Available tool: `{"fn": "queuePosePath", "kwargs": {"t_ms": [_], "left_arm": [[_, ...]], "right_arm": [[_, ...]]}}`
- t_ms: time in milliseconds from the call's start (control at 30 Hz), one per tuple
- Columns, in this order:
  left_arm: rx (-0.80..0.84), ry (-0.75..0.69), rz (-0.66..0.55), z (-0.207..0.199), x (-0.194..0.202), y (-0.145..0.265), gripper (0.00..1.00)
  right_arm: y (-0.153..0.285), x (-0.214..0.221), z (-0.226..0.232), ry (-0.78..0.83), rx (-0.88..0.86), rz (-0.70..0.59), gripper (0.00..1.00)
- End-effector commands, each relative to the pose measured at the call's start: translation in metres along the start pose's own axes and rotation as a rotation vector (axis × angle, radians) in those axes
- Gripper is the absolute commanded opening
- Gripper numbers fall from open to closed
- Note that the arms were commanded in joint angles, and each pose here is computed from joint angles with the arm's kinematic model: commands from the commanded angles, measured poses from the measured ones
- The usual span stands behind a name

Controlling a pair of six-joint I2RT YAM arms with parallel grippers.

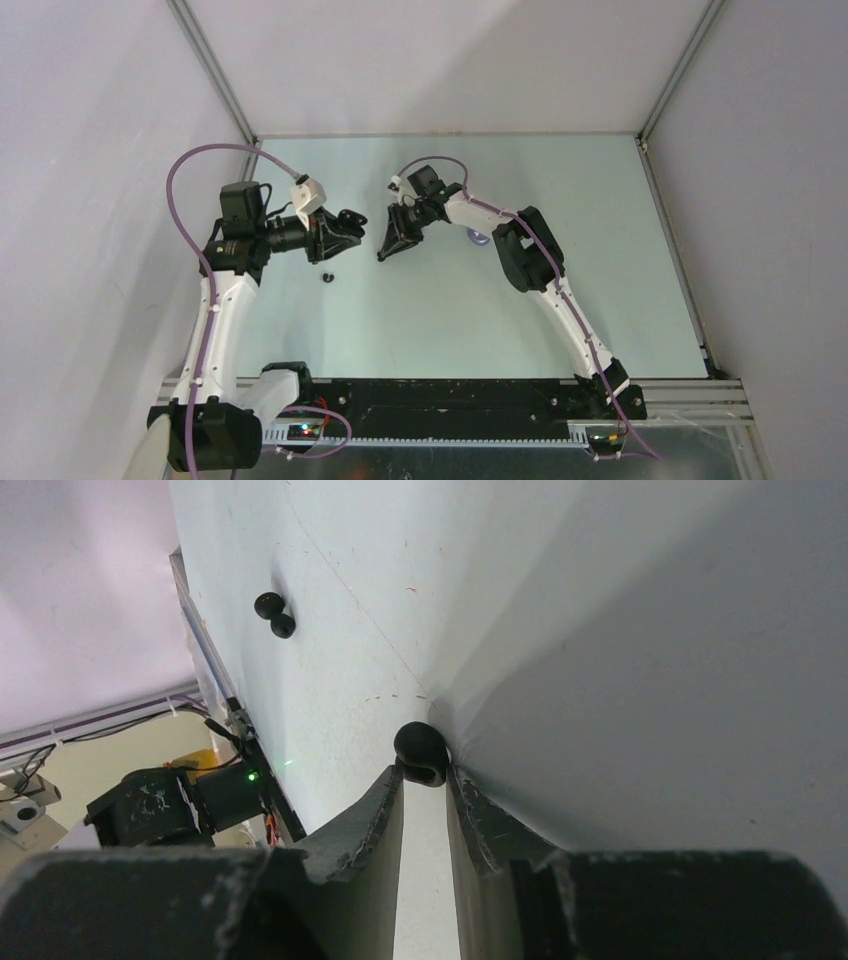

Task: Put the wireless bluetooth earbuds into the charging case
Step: Pick up the earbud from the center of the board.

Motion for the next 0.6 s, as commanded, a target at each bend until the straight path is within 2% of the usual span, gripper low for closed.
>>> {"fn": "queuePosePath", "kwargs": {"t_ms": [0,333,567], "left_arm": [[0.03,-0.034,-0.026,-0.0075,-0.0045,0.0013,0.11],[0.034,-0.034,-0.027,-0.0081,-0.0049,0.0012,0.11],[0.04,-0.033,-0.028,-0.0088,-0.0053,0.0012,0.12]], "right_arm": [[-0.0029,0.0072,-0.0131,-0.019,0.047,0.017,0.27],[-0.0056,0.0055,-0.0129,-0.034,0.074,0.013,0.22],[-0.0081,0.0044,-0.0113,-0.024,0.095,0.015,0.28]]}}
Point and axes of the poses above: each gripper's point midway between its finger pads, its own y axis back along the fingers, its own z axis along the line the jaws close on, x = y × z, the point moved 3 cm from there along y, back along the fingers, and after that the axes turned 13 degrees about y, right-handed, at the moved point
